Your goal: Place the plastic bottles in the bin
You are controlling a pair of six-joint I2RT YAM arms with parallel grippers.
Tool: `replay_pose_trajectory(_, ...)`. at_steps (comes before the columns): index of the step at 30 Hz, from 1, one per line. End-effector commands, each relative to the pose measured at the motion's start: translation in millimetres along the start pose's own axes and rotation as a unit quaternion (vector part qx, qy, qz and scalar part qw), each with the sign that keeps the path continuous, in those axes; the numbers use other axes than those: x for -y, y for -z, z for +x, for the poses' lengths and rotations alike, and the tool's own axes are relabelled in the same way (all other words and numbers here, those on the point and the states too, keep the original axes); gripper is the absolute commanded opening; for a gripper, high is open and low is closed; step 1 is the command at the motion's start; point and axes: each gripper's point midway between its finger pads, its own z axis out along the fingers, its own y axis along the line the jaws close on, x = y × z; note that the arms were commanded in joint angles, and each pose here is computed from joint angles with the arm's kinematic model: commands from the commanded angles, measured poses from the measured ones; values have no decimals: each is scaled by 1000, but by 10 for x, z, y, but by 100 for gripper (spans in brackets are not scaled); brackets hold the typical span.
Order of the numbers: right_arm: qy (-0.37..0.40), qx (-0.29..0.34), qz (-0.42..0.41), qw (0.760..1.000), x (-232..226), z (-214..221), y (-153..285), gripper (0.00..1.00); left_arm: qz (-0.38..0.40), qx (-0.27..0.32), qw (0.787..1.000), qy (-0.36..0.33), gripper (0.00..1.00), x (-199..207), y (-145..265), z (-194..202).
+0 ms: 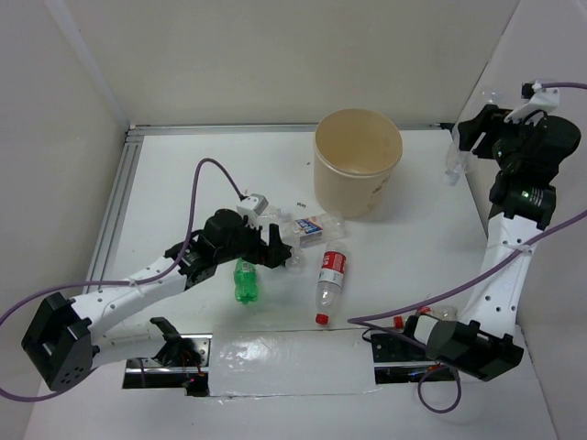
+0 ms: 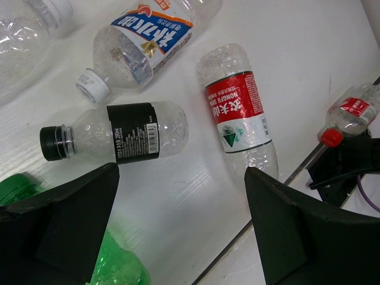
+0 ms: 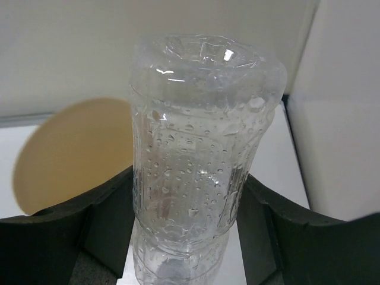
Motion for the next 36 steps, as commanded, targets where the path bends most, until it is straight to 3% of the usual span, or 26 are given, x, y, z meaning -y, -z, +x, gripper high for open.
replay_pose_trajectory(1, -25, 50, -70, 996, -257, -400, -77, 41, 23, 53, 998, 0, 100, 180, 88, -323)
replay_pose_trajectory(8, -19, 57, -194, 979, -1152, -492, -348, 42, -1, 87, 995, 50, 100, 140, 218, -441)
replay_pose_trajectory(16, 0, 46, -245, 969, -1616, -370, -705, 42, -15, 119, 989, 90, 100, 87, 403, -478)
replay_pose_trajectory(24, 44, -13, -257, 965, -1936, 372, -1357, 63, -40, 129, 980, 148, 100, -24, 440, -415)
replay_pose_trajectory(28, 47, -26, -253, 966, -1919, 484, -1512, 87, -47, 134, 973, 184, 100, -52, 452, -402)
replay_pose_trajectory(29, 46, -31, -258, 965, -1935, 507, -1497, 97, -50, 129, 972, 192, 100, -62, 451, -374)
replay_pose_trajectory(36, 41, -12, -251, 967, -1668, 212, -1274, 100, -61, 136, 953, 263, 100, -101, 420, -368)
